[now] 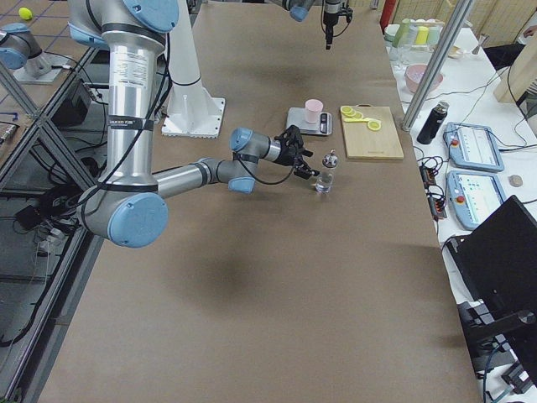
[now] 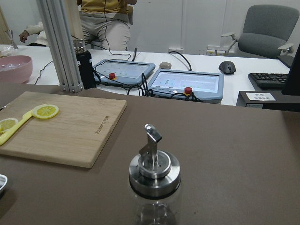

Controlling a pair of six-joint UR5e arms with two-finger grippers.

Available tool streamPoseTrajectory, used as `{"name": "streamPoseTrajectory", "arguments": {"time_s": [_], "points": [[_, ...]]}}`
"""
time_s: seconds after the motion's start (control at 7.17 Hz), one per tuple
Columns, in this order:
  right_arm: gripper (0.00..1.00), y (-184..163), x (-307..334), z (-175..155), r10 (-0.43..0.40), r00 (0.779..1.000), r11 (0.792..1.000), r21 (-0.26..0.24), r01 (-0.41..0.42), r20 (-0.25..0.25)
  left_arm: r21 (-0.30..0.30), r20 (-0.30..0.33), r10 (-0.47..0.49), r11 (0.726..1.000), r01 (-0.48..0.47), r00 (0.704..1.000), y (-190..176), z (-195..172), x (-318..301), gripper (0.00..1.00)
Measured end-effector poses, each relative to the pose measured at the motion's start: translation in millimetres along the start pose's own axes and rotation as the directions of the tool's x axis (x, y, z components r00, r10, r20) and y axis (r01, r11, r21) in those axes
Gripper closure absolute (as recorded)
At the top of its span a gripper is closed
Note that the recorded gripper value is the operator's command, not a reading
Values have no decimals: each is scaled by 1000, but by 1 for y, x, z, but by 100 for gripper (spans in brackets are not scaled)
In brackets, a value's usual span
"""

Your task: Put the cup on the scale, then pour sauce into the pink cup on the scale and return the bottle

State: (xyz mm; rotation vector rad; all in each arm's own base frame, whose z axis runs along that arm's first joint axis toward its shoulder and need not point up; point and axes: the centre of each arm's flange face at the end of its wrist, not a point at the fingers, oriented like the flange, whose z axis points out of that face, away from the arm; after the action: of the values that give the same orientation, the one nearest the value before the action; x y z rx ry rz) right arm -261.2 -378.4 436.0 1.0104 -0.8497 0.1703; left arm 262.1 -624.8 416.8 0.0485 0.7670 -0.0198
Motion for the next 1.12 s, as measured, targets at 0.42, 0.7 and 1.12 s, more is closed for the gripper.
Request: {"name": "streamPoseTrajectory", "arguments": {"time_s": [0.42,0.7,1.12], "points": [[0,-77,49,-22,71,997,979,-194,-64,31,19,-15,24,1000,-24,1000,2,0,-1,2],[0,-131,97,-22,104,995,947,-304,-102,-9,42,-34,44,998,-42,998,2,-2,-1,2],[0,-196,187,-14,-36,998,862,-507,5,-51,80,19,44,996,-45,999,10,14,-36,2]]}}
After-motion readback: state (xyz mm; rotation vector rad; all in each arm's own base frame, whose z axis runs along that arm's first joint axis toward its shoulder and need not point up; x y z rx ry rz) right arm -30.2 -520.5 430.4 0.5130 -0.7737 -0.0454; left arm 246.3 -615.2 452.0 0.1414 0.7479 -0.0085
